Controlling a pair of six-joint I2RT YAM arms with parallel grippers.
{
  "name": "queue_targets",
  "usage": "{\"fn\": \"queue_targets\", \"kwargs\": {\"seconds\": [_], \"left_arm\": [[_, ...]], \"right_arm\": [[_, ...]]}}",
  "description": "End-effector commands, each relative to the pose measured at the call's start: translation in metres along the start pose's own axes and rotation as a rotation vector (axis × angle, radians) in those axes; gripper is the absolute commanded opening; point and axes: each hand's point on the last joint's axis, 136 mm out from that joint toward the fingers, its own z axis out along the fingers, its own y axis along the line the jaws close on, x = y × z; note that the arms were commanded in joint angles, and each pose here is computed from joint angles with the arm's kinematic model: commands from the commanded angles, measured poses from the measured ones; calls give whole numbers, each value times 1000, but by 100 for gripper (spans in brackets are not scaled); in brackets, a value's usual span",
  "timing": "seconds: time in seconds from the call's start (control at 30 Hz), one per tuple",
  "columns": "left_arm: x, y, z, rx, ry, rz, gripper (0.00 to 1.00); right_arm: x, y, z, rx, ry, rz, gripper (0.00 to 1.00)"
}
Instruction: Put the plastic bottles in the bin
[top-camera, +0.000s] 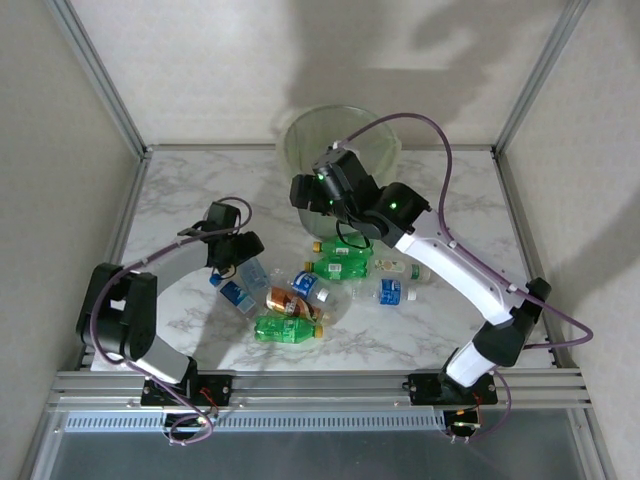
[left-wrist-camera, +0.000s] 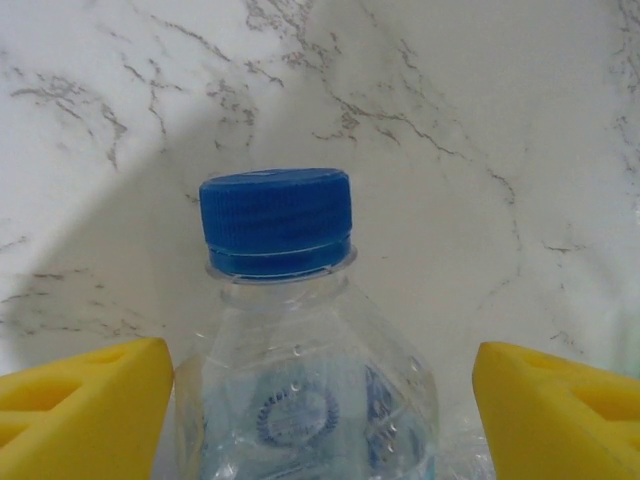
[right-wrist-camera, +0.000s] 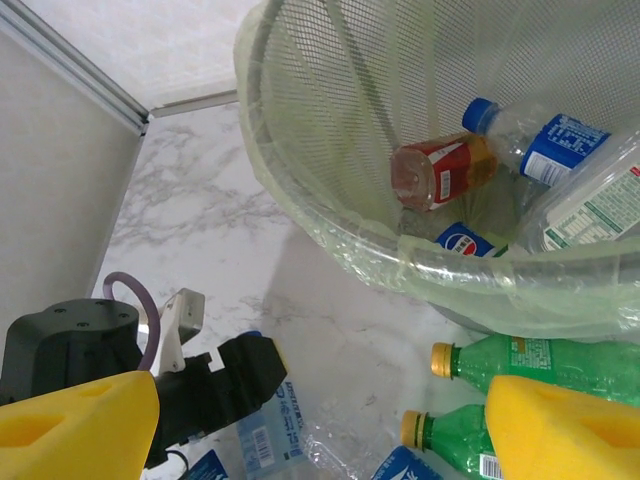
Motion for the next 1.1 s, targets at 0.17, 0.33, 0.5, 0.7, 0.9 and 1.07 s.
{"fn": "queue_targets", "kwargs": {"seconds": [0.17, 0.33, 0.5, 0.7, 0.9, 1.07], "left_arm": [[9, -2, 11, 5, 34, -1, 75], [7, -5, 9, 16, 30, -1, 68], [1, -12, 2, 29, 14, 2, 66], [-16, -28, -22, 71, -41, 17, 65], [-47, -77, -83, 254, -155, 30, 66], [-64, -123, -141, 447, -204, 42, 66]], "right_arm": [[6, -3, -6, 5, -17, 40, 85], [9, -5, -9, 9, -15, 46, 84], [12, -8, -11, 14, -17, 55, 84], [16, -9, -13, 7, -8, 58, 84], [23, 10, -13, -78, 22, 14, 84], [24, 33, -19, -168, 23, -41, 85]]}}
